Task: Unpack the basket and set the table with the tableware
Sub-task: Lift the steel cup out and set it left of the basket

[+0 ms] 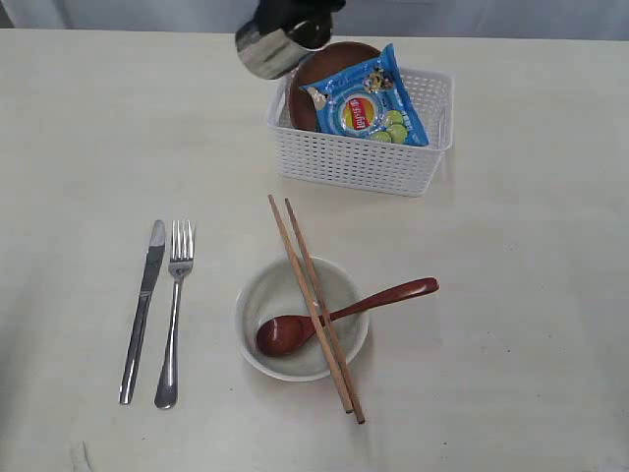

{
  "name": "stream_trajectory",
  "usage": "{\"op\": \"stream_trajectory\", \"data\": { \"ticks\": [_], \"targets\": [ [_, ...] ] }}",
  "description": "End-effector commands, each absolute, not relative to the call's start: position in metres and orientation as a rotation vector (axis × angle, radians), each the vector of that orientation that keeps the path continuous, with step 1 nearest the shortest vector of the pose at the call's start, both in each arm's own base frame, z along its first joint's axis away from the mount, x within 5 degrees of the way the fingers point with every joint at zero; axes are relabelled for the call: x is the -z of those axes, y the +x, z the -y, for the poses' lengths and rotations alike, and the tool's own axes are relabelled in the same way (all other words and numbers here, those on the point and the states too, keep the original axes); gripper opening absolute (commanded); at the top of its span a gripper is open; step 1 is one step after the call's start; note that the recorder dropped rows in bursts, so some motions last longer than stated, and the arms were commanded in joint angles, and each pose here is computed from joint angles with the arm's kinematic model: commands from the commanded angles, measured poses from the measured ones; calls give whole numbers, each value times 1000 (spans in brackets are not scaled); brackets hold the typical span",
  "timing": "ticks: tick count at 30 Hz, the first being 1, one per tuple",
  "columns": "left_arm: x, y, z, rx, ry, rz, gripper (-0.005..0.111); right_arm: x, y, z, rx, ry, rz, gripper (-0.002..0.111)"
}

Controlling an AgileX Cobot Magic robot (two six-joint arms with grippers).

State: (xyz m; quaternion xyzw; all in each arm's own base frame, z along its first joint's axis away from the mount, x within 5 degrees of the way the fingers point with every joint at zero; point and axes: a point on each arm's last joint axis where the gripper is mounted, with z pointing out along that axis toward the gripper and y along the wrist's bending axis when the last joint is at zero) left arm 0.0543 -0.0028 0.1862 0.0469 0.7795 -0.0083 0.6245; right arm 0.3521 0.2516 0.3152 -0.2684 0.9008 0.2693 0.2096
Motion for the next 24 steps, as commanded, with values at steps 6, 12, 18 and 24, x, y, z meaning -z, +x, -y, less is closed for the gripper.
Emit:
{"op": "stream_trajectory", "data": {
  "ticks": [6,12,18,24],
  "targets": [
    [-186,54,3,28,111,-1783,0,-304,320,-323,-393,-1092,-2566,0],
    [-186,54,3,28,111,-1783,0,-282,324,-358,-404,-1138,-2549,0],
    [-186,54,3,28,111,-1783,0,-263,335,-379,-427,-1099,-2549,0],
    [-186,54,3,28,111,-1783,0,-229,342,-386,-401,-1102,-2615,0]
  ]
}}
